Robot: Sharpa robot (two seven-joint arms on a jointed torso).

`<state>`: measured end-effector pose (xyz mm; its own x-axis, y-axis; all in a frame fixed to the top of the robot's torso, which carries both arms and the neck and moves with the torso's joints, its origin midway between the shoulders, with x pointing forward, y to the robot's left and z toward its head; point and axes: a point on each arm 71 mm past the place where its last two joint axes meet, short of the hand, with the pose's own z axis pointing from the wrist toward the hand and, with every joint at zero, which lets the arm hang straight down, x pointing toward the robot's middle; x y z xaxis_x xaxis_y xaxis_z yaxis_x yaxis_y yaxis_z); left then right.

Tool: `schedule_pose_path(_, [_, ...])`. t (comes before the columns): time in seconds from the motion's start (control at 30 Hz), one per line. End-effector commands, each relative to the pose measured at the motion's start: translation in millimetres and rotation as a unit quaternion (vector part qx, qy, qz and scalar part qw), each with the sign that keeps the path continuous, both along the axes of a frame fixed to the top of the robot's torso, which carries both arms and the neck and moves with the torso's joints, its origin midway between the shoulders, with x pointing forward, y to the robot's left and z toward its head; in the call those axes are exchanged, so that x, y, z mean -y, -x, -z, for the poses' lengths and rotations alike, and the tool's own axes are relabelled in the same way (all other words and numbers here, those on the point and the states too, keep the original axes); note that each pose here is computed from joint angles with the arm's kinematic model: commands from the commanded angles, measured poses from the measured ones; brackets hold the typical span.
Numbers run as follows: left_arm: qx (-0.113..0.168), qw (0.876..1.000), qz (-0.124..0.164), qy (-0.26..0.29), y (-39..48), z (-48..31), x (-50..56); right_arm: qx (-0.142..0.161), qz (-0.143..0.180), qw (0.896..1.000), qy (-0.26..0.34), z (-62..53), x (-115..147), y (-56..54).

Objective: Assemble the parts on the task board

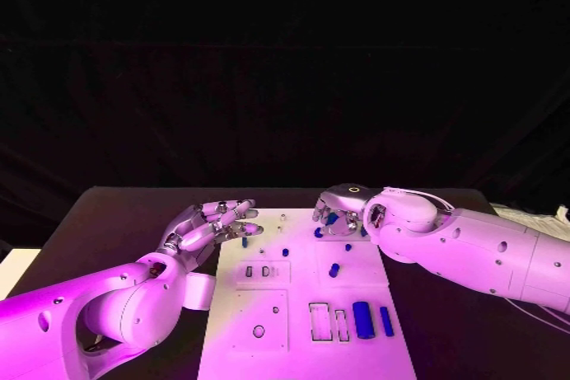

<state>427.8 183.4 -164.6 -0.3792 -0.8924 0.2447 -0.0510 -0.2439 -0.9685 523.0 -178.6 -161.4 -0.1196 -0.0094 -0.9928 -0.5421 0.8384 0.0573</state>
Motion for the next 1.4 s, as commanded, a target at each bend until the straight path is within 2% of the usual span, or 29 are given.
schedule_pose_path(0.03, [0.001, 1.0, 0.004, 0.004, 0.7, -1.6, 1.5, -0.006, 0.0, 1.0, 0.025, 3.1, 0, -0.1])
schedule_pose_path(0.9, [-0.001, 1.0, 0.004, 0.002, 0.5, -1.2, 0.5, -0.018, -0.003, 0.999, 0.036, 11.1, -3, -3.5])
schedule_pose_path(1.0, [-0.001, 1.0, 0.003, 0.002, 0.4, -1.1, 0.3, -0.011, -0.006, 0.999, 0.03, 9.9, -3, -3.2])
schedule_pose_path(1.2, [-0.002, 1.0, 0.004, 0.002, 0.3, -0.9, 0.2, 0.024, -0.017, 1.0, 0.003, 3.0, -6, -0.6])
schedule_pose_path(1.4, [-0.003, 1.0, 0.003, 0.001, 0.2, -0.8, -0.5, 0.063, -0.02, 0.997, -0.03, -9.0, -9, 4.0])
